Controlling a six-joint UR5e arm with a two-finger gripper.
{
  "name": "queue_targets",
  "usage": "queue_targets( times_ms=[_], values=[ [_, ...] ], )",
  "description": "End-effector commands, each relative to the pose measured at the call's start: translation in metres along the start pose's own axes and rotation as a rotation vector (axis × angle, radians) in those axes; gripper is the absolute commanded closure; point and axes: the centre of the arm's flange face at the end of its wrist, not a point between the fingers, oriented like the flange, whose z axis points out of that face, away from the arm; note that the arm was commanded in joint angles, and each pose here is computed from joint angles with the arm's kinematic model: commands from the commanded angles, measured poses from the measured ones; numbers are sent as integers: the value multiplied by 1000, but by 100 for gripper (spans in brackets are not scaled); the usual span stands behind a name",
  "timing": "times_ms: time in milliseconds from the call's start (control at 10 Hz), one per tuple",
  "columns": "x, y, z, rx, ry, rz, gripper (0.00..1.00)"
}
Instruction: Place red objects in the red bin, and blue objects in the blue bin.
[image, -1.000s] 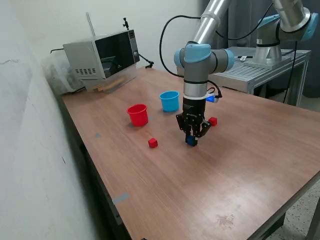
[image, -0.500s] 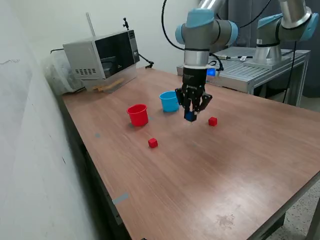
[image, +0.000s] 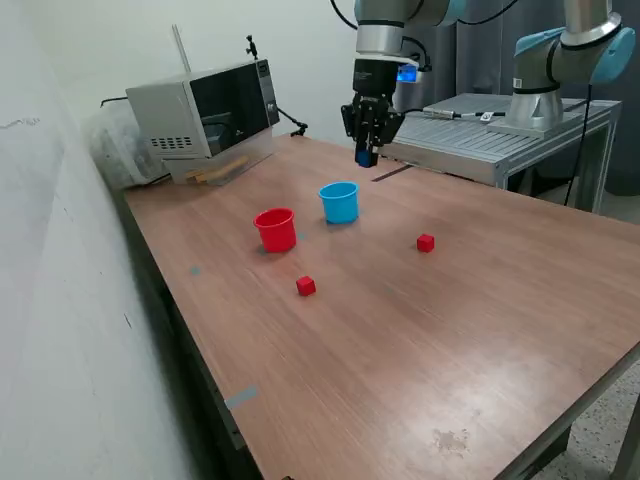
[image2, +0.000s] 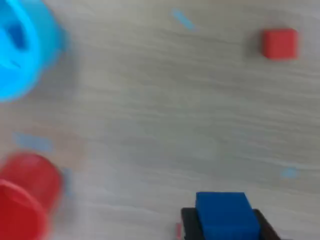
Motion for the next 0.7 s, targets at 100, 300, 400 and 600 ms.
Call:
queue_targets(
  times_ms=[100, 300, 400, 600],
  values=[
    [-135, -41, 4, 65, -39, 150, 100],
    [-151, -45, 12, 75, -35, 154, 100],
    [-154, -48, 23, 93, -30, 160, 100],
    [-149, -62, 38, 130, -17, 160, 100]
  ],
)
